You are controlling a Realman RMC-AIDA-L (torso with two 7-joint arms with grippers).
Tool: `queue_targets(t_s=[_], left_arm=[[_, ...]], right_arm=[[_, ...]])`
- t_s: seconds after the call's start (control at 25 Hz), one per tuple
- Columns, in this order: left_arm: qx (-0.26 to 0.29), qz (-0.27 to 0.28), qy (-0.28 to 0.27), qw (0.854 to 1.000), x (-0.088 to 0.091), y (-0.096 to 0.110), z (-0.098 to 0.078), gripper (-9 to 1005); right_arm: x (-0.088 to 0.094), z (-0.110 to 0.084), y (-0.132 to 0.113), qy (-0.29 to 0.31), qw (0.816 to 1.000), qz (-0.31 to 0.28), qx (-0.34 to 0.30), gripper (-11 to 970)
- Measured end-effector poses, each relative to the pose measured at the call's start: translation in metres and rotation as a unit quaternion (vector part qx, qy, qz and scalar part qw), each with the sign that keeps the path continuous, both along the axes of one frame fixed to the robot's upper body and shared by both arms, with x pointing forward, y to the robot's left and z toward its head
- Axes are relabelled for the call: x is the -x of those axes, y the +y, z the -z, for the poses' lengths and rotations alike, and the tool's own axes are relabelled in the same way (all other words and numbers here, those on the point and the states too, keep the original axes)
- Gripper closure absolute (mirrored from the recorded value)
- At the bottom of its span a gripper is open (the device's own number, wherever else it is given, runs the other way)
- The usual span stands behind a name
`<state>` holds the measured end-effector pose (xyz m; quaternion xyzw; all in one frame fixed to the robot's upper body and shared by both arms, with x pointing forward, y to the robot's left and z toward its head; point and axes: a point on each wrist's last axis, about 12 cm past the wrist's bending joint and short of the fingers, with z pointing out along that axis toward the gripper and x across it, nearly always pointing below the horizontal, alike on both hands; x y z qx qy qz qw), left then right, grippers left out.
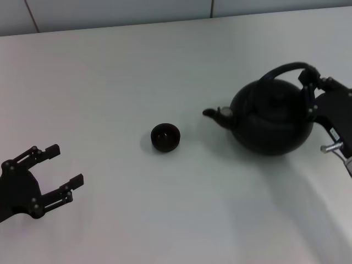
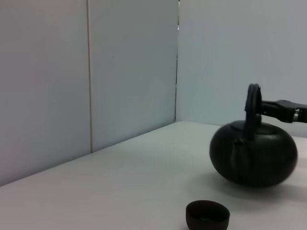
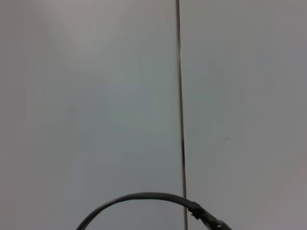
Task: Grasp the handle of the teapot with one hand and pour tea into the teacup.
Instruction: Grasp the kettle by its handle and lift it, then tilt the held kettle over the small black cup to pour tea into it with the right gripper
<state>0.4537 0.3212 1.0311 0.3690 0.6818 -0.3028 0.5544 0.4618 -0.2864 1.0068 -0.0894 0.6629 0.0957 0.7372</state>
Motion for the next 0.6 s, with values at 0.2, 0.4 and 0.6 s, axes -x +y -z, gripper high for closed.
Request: queue_targets(t_s=[0.2,0.4,0.6], left_arm=[[0.001,0.000,0.001,1.000,0.001,0.000,0.001,191],[0.001,0.001,0.001,1.000,0.000,0.000,0.000,191],[0.001,0.003,-0.002,1.000,-0.002,-0.002,-0.001,191]], right_arm=[[-0.017,-0.009,-0.008,-0.012,1.000,-0.002,-0.005,874],[-0.047,-0.021,-0.010,-0.007,1.000,-0.019,-0.014,874],[-0.067,-0.027,-0.003,-0.001,0.999,-0.036,-0.004,874]])
